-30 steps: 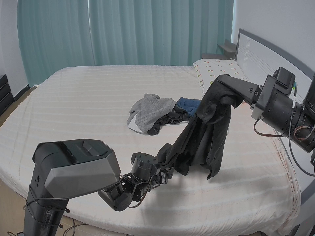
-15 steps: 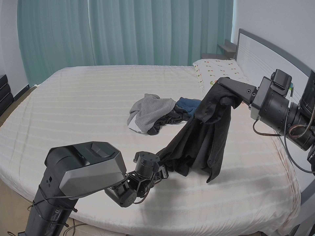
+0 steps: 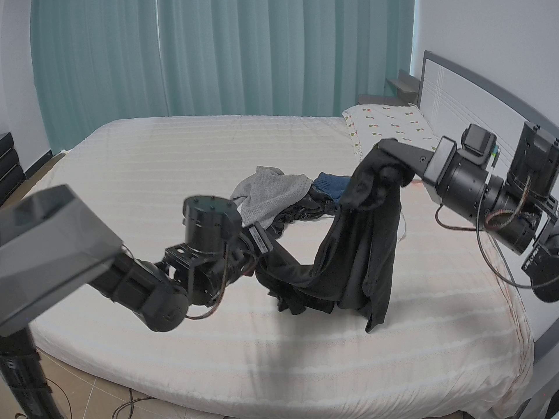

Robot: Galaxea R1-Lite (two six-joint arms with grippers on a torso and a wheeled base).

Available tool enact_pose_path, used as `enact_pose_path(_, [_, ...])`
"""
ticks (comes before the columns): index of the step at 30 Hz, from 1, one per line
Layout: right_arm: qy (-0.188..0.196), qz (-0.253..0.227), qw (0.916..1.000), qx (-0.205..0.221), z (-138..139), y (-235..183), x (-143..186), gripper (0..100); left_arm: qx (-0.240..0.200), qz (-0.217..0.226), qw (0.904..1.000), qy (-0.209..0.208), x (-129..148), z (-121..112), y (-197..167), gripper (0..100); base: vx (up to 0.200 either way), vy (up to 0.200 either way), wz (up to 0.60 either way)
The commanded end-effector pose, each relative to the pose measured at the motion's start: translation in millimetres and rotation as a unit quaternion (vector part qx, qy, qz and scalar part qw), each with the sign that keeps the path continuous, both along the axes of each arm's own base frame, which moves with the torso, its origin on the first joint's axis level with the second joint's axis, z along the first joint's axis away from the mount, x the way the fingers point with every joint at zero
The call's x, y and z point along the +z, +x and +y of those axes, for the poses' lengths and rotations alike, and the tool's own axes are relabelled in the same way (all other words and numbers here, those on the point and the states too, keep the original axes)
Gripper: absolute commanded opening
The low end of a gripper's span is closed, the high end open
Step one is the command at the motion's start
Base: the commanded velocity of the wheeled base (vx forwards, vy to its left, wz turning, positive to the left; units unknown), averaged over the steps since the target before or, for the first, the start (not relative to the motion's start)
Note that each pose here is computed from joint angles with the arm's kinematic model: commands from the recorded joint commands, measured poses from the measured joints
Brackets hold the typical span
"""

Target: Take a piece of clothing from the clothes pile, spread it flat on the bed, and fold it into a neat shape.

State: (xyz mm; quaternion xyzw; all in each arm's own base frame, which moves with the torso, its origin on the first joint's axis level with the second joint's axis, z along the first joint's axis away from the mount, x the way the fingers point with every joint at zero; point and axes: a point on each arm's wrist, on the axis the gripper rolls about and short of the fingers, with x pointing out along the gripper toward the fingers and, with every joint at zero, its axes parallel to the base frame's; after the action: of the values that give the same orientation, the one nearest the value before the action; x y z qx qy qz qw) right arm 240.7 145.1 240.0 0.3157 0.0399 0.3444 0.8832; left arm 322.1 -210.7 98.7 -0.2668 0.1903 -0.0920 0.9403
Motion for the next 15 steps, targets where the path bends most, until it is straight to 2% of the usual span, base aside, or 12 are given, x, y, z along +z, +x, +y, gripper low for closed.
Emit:
enact_pose_path(1, [0.019, -0.079, 0.9953, -0.052, -12, 37, 32, 0, 0.026, -0.094, 0.9925, -0.074, 116, 44, -37, 0, 0.0, 0.0, 0.0])
enact_pose_path(4, [0.031, -0.088, 0.9939, -0.058, -20, 30, 39, 0, 0.025, -0.084, 0.9933, -0.076, 121, 52, -48, 0, 0.0, 0.0, 0.0])
enact_pose_path(7, [0.006, -0.023, 0.9985, -0.05, -22, 21, 0, 0, 0.031, -0.048, 0.9948, -0.084, 101, 55, -54, 0, 0.0, 0.0, 0.0])
enact_pose_path(8, [0.006, -0.023, 0.9985, -0.05, -22, 21, 0, 0, 0.031, -0.048, 0.9948, -0.084, 101, 55, -54, 0, 0.0, 0.0, 0.0])
enact_pose_path(9, [-0.011, 0.017, 0.9987, -0.048, -23, 17, -27, 0, 0.029, -0.026, 0.9951, -0.091, 90, 56, -57, 0, 0.0, 0.0, 0.0])
enact_pose_path(10, [-0.016, 0.03, 0.9982, -0.05, -23, 17, -37, 0, 0.027, -0.015, 0.9952, -0.093, 85, 57, -58, 0, 0.0, 0.0, 0.0])
enact_pose_path(13, [-0.008, 0.064, 0.9964, -0.055, -25, 18, -58, 0, 0.019, 0.015, 0.9949, -0.098, 71, 57, -61, 0, 0.0, 0.0, 0.0])
enact_pose_path(14, [0.012, 0.087, 0.9946, -0.055, -26, 16, -67, 0, 0.012, 0.033, 0.9938, -0.105, 63, 58, -62, 0, 0.0, 0.0, 0.0])
enact_pose_path(15, [0.012, 0.087, 0.9946, -0.055, -26, 16, -67, 0, 0.012, 0.033, 0.9938, -0.105, 63, 58, -62, 0, 0.0, 0.0, 0.0])
